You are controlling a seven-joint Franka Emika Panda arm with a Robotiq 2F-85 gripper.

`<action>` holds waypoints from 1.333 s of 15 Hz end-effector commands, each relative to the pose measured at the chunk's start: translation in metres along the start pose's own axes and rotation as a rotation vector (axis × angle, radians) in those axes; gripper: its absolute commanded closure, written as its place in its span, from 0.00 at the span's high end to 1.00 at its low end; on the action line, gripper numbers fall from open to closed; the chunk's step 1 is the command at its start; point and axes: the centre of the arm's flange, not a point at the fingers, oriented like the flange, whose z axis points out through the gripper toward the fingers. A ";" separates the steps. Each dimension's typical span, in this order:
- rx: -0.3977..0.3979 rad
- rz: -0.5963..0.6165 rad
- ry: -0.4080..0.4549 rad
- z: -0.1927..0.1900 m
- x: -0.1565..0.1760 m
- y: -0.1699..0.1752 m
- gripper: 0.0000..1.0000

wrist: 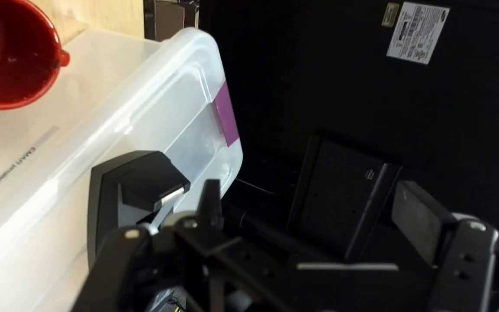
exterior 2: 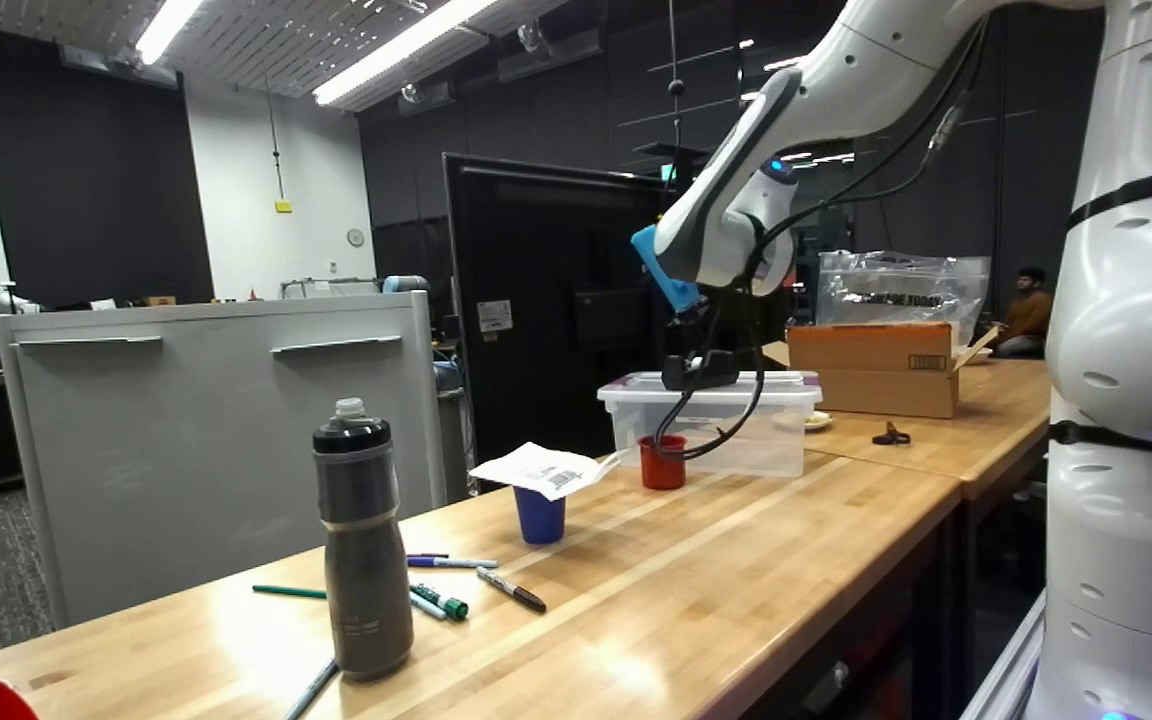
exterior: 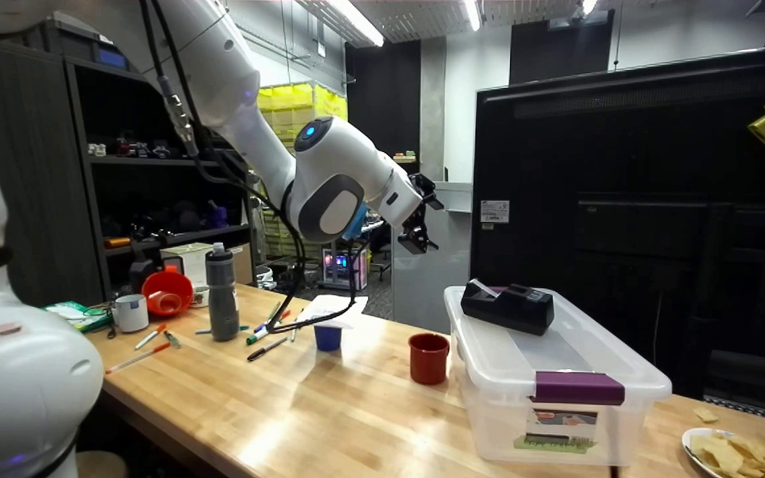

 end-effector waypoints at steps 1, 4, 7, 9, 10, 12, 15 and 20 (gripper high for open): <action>0.076 0.019 -0.063 -0.004 0.021 0.067 1.00; 0.086 0.055 -0.051 -0.013 0.037 0.074 1.00; 0.044 0.122 0.006 -0.010 0.062 0.083 1.00; 0.009 0.160 0.036 -0.005 0.079 0.092 1.00; -0.003 0.170 0.047 -0.003 0.085 0.096 1.00; -0.023 0.186 0.061 0.003 0.091 0.102 1.00; -0.045 0.196 0.069 0.013 0.090 0.107 1.00; -0.030 0.209 0.002 0.037 0.078 0.105 1.00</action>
